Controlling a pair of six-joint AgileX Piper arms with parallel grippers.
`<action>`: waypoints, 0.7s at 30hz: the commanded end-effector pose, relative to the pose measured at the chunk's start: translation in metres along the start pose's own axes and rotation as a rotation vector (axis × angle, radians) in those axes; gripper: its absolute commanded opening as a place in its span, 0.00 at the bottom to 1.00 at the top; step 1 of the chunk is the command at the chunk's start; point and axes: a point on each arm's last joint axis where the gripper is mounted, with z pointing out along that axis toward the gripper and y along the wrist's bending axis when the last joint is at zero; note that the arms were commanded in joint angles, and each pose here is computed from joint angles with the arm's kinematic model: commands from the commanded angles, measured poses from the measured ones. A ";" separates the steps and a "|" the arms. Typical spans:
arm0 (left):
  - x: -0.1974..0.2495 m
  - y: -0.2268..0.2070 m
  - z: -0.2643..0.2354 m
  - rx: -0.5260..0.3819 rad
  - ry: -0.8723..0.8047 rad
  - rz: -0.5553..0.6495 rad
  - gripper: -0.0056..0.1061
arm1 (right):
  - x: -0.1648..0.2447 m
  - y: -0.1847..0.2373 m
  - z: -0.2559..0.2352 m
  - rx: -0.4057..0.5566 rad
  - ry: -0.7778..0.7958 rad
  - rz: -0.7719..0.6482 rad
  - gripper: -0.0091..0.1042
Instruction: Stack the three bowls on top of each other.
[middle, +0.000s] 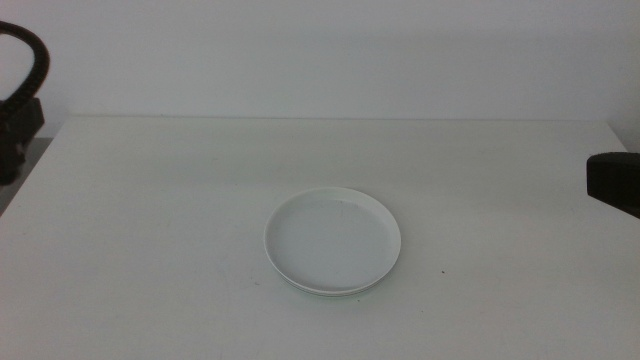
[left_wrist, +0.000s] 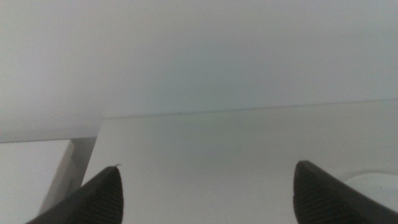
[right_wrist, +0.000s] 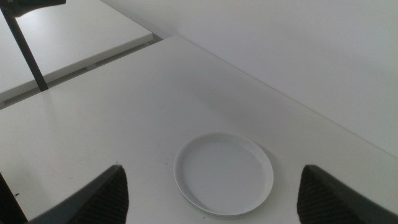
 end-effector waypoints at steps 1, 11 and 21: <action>-0.001 0.000 0.000 0.007 -0.027 -0.015 0.89 | 0.000 -0.001 -0.001 0.014 -0.012 0.001 0.86; -0.001 0.000 0.000 0.006 -0.027 -0.013 0.89 | 0.000 -0.001 -0.001 0.014 -0.012 0.001 0.86; -0.003 0.000 -0.012 0.018 -0.064 -0.041 0.89 | 0.064 -0.053 0.018 0.511 -0.096 -0.044 0.86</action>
